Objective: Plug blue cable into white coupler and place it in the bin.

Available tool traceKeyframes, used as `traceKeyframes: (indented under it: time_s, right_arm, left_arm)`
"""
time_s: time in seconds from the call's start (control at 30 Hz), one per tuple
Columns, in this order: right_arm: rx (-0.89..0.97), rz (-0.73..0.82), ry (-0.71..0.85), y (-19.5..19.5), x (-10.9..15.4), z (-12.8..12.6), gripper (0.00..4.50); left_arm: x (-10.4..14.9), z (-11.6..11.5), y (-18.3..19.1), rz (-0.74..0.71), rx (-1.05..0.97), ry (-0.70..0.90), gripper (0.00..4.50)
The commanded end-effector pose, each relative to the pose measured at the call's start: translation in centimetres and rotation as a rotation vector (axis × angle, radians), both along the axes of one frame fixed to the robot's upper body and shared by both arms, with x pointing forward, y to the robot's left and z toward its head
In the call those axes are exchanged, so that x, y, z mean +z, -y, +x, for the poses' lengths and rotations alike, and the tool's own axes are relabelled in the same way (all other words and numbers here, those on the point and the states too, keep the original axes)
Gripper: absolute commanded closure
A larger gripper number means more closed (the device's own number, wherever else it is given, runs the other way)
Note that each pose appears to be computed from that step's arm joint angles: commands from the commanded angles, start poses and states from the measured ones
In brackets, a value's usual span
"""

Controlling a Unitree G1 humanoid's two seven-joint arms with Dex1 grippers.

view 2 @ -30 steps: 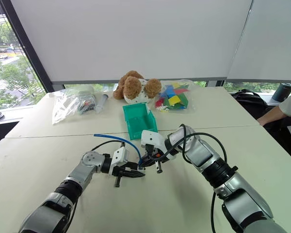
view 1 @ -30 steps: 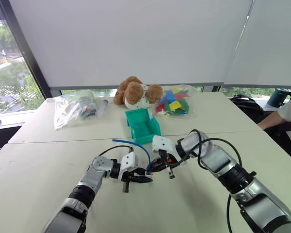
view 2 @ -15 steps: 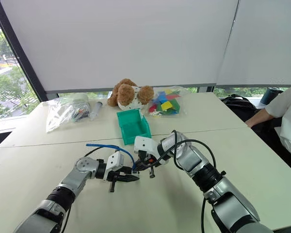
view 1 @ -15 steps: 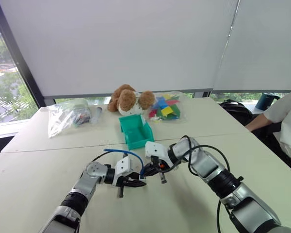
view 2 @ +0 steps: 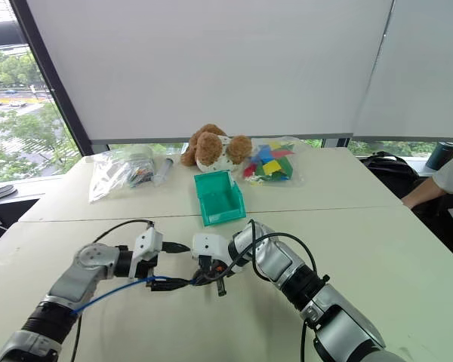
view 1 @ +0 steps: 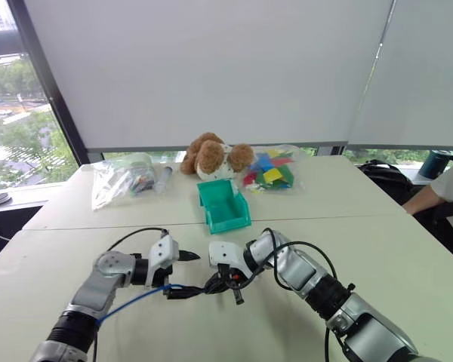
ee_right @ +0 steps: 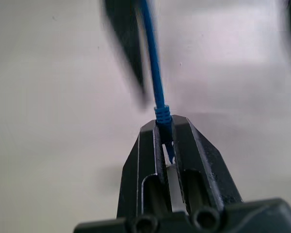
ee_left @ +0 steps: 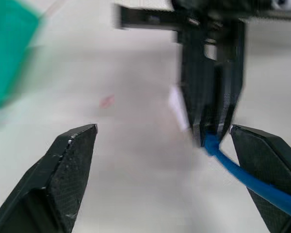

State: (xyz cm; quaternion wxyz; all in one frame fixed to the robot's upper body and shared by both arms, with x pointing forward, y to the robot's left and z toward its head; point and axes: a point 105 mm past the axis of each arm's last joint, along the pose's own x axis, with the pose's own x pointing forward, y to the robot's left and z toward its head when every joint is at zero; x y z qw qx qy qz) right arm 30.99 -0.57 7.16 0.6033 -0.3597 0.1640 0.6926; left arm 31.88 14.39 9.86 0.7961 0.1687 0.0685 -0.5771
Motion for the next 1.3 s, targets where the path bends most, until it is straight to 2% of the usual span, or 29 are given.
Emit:
traceKeyframes:
  time_s: [0.03,0.2,0.47,0.67,0.87,0.97,1.13,1.3]
  right_arm:
    - [-0.173,-0.190,-0.194,4.5,-6.6,-0.4,4.50]
    - [-0.235,-0.042,-0.211,3.9,-3.2,1.0,4.50]
    - [-0.341,0.326,-0.244,3.0,6.6,2.4,4.50]
    - [-0.443,0.490,-0.198,4.1,11.8,4.2,4.50]
    - [-0.528,0.657,-0.154,4.3,16.9,6.5,4.50]
    - [-0.632,0.769,-0.145,3.9,19.7,9.5,4.50]
    - [-0.743,0.792,-0.143,2.3,19.2,12.6,4.50]
    - [-0.848,0.755,-0.108,1.1,16.8,14.3,4.50]
  left_arm:
    - [2.2,0.4,-0.5,-0.040,0.041,0.076,0.05]
    - [2.6,0.3,-0.6,-0.059,0.065,0.081,0.05]
    - [2.7,-0.1,-1.5,-0.069,0.106,0.067,0.05]
    - [3.7,0.0,-2.5,-0.096,0.149,0.060,0.05]
    - [3.8,0.1,-3.2,-0.105,0.190,0.054,0.05]
    - [4.0,0.3,-3.3,-0.121,0.216,0.064,0.05]
    - [4.3,0.2,-2.7,-0.146,0.234,0.075,0.05]
    - [4.9,0.1,-2.6,-0.175,0.273,0.085,0.05]
